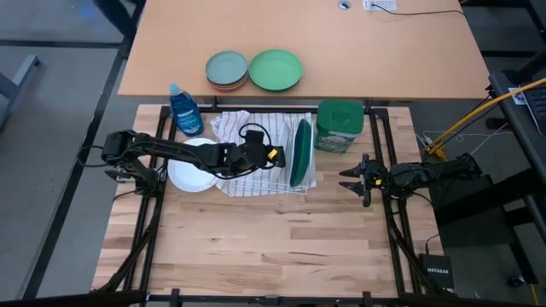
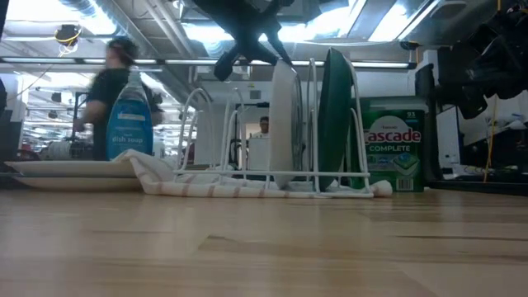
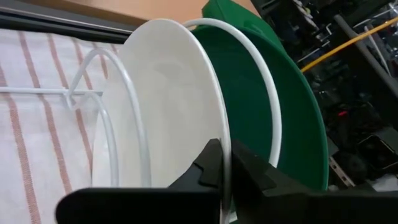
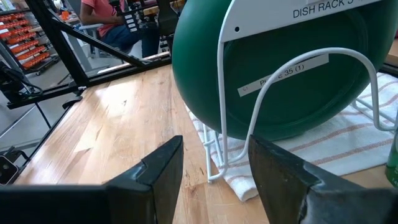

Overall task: Sort dishes
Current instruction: Put the white plate into the dish rack

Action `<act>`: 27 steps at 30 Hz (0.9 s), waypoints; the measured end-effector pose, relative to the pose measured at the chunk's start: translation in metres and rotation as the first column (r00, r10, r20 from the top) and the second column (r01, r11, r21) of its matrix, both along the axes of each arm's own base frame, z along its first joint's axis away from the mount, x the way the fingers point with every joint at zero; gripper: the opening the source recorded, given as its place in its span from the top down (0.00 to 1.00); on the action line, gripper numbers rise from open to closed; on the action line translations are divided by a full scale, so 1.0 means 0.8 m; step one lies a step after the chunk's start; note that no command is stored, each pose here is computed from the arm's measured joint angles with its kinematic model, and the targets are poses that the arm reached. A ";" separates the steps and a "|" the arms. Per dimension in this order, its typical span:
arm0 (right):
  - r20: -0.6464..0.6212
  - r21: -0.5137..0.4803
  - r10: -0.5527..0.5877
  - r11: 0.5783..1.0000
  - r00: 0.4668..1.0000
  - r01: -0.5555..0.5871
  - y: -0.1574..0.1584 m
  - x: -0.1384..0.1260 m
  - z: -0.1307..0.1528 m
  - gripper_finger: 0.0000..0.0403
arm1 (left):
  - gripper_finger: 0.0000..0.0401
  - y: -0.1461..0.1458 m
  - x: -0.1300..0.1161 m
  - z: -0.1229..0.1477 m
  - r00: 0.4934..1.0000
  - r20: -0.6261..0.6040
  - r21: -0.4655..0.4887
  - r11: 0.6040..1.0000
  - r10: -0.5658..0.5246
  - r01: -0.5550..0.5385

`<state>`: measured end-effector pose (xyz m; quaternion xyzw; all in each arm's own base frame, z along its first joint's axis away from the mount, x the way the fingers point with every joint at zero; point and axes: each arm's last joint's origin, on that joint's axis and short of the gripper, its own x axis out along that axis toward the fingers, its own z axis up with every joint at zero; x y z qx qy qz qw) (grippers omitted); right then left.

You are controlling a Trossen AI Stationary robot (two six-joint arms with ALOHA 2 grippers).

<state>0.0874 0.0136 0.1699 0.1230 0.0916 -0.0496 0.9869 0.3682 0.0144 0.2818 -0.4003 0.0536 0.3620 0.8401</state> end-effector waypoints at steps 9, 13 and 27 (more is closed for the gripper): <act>0.000 0.000 0.000 1.000 1.000 0.000 0.000 0.000 0.000 0.54 | 0.88 0.000 0.001 0.003 1.000 -0.023 0.052 0.998 -0.020 0.021; 0.000 0.000 0.000 1.000 1.000 0.000 0.000 0.000 0.000 0.54 | 0.84 0.000 0.001 0.003 0.998 -0.043 0.081 0.996 -0.037 0.040; -0.001 0.000 0.000 1.000 1.000 0.000 0.000 0.000 0.000 0.54 | 0.77 0.000 -0.001 0.003 0.985 -0.150 0.190 0.975 -0.086 0.115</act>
